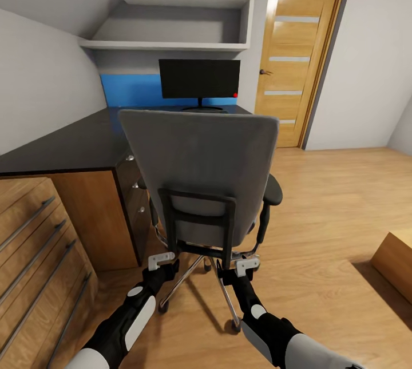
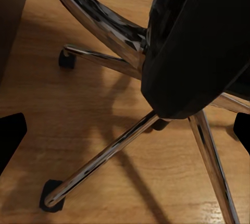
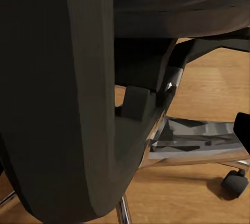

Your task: In the bedroom, organize the workspace by keeping the computer under the desk, ensuring the monitor is on the desk, placing the keyboard on the desk next to the monitor, placing the mouse on the desk next to the keyboard, moving the folder from the swivel chair onto the desk next to the mouse, stacking the notebook on top of the folder with the pen on top of the notebook, and positioning the swivel chair next to the desk.

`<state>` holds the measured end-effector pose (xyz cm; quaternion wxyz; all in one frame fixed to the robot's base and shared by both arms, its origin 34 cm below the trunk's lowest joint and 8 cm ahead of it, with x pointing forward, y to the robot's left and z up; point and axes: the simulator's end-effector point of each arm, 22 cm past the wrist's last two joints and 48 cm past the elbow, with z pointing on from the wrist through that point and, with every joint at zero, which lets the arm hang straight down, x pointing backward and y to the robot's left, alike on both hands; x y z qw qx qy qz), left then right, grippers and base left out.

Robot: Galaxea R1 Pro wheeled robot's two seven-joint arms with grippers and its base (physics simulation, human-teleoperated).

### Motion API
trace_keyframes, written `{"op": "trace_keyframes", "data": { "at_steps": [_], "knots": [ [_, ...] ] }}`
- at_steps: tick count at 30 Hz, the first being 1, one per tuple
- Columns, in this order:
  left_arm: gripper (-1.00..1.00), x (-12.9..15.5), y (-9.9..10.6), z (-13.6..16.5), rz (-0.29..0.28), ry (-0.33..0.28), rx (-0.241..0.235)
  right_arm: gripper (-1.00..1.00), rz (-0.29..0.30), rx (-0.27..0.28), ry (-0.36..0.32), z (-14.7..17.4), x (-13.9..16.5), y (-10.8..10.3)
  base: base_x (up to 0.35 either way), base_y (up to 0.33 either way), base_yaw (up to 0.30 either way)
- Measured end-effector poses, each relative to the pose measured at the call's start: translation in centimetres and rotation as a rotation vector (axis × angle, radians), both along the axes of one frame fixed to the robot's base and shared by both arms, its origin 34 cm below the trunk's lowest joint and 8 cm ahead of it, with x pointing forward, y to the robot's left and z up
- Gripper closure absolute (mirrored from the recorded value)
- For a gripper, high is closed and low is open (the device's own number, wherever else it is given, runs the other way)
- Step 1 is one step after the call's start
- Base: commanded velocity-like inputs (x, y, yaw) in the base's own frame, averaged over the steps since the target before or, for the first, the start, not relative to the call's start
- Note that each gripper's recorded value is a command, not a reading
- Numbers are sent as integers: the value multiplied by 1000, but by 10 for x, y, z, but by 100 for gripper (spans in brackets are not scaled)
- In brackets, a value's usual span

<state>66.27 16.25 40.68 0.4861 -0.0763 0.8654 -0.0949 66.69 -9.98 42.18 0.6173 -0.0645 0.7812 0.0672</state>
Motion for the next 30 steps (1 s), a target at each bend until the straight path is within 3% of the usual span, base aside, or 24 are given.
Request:
{"op": "trace_keyframes", "data": {
  "at_steps": [30],
  "knots": [
    [-100,0,0,0,0,1,1,-100,0,6,2,1,0,4,0,0,0]
  ]
}}
